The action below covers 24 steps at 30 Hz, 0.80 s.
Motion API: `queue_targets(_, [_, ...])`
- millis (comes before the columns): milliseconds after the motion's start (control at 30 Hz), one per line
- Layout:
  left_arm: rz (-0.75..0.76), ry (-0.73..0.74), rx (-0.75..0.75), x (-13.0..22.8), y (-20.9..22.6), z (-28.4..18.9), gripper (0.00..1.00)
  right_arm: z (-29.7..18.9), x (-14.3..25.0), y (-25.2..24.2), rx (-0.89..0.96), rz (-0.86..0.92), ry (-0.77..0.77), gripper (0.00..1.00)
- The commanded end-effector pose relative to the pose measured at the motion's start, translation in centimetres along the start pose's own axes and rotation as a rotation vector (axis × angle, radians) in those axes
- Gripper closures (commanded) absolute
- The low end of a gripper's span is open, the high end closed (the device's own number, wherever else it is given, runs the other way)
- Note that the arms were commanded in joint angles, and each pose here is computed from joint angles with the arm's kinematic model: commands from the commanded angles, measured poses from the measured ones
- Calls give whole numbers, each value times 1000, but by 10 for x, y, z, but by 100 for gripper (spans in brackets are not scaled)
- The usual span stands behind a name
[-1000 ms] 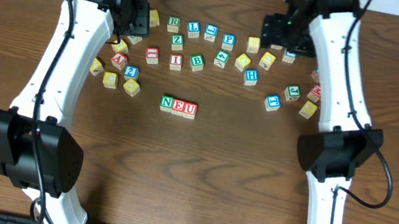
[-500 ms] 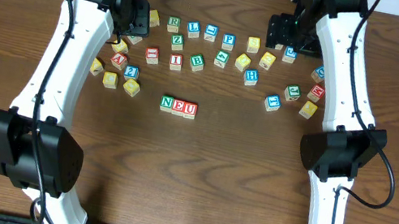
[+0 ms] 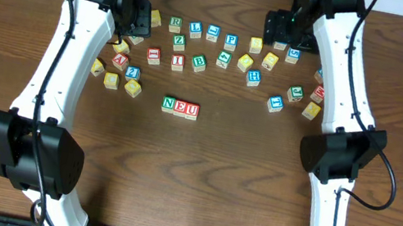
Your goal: Spell out NEURIPS
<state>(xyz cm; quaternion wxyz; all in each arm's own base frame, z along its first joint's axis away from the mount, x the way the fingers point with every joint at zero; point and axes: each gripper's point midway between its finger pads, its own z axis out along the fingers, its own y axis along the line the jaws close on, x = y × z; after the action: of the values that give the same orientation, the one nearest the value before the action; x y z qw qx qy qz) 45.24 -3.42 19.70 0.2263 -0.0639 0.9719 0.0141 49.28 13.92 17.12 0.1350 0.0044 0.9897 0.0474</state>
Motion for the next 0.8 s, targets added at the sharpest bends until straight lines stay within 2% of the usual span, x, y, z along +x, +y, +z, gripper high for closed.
queue_targets(0, [14, -18, -2, -5, -2, 3, 39, -3, 1, 9, 0, -8, -10, 13])
queue_targets(167, [7, -108, 96, -33, -23, 17, 39, -3, 1, 17, -7, -24, -18, 13])
queue_targets(300, [23, -151, 120, -56, -45, 35, 31, -3, 4, 22, -9, -34, -13, 12])
queue_targets(400, [46, -157, 131, -69, -66, 54, 31, -3, 7, 23, -7, -37, -4, 12])
queue_targets(567, [23, -156, 88, -81, -79, 96, 32, -3, 17, 19, 7, -37, 39, 12])
queue_targets(767, [13, -141, 80, -78, -85, 137, 36, -3, 25, 17, 16, -48, 69, 12])
